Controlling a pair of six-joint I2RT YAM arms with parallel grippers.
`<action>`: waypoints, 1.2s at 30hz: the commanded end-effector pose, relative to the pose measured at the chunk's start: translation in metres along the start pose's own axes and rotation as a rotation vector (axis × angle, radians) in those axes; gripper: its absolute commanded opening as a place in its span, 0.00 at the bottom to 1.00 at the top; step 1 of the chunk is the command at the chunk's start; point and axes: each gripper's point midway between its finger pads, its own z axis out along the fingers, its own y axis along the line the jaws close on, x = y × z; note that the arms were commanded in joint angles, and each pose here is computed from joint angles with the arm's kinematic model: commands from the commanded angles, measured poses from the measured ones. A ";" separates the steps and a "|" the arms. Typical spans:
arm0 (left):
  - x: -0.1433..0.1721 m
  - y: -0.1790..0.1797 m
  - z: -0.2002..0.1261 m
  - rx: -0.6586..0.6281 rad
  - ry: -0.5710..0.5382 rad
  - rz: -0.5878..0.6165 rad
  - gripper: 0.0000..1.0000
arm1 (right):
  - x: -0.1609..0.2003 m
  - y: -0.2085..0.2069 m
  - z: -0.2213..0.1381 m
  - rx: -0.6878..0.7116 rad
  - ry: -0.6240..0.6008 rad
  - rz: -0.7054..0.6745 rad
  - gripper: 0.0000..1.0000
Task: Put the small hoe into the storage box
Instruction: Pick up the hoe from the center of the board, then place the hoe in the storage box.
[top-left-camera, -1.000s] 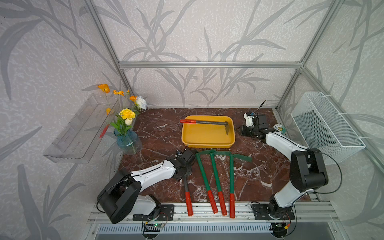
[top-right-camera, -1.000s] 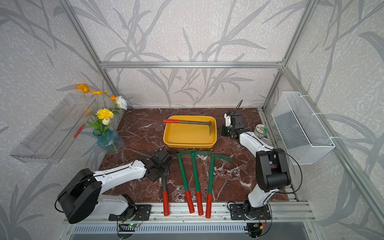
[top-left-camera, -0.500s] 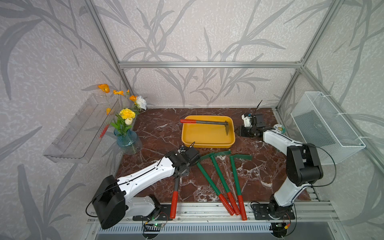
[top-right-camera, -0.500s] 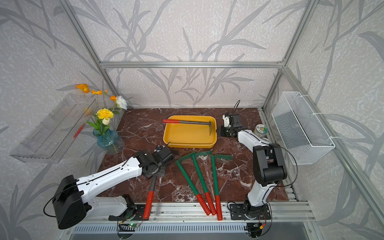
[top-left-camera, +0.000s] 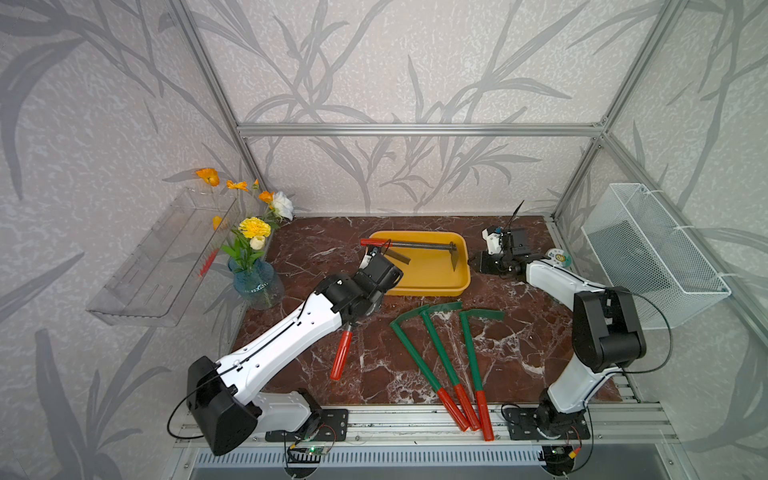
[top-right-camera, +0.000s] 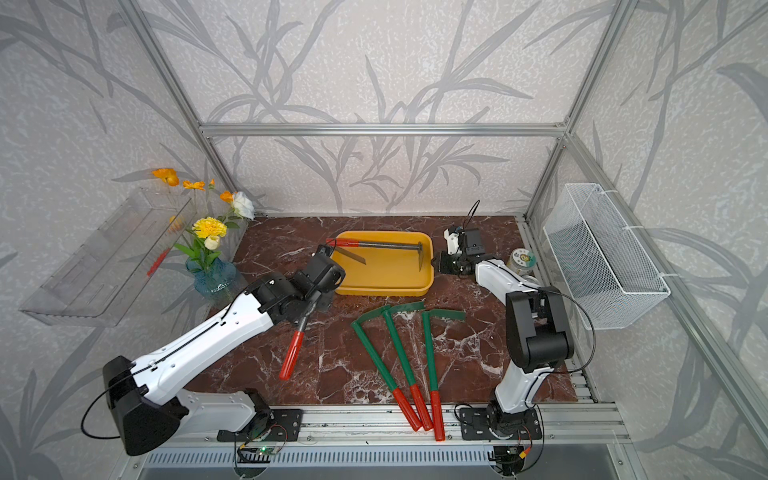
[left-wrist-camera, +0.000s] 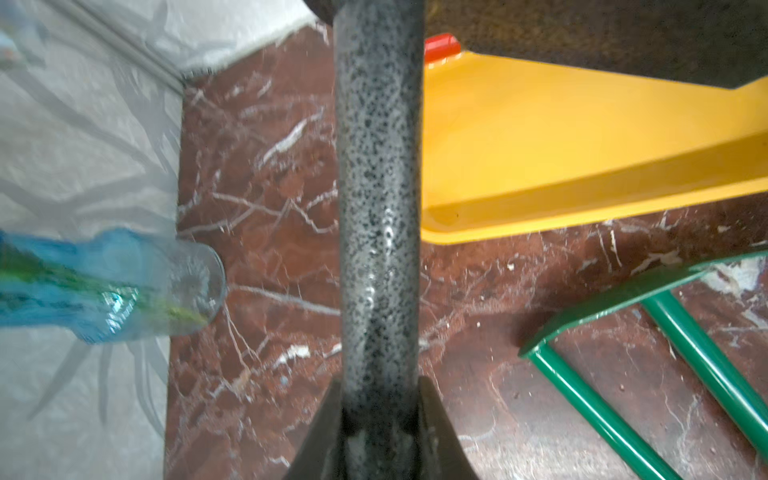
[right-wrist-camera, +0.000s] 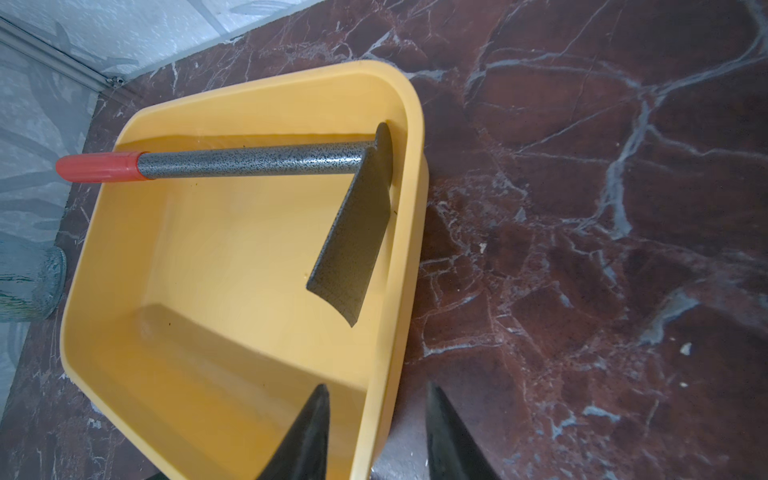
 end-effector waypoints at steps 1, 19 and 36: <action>-0.041 0.000 0.006 0.019 -0.059 0.203 0.00 | 0.000 0.004 -0.004 -0.023 -0.005 0.009 0.39; -0.123 -0.055 0.065 0.223 -0.108 0.728 0.00 | 0.008 0.004 0.012 -0.073 0.007 0.054 0.39; -0.141 -0.114 0.126 0.351 -0.102 0.896 0.00 | -0.009 -0.003 0.005 -0.090 -0.050 0.100 0.39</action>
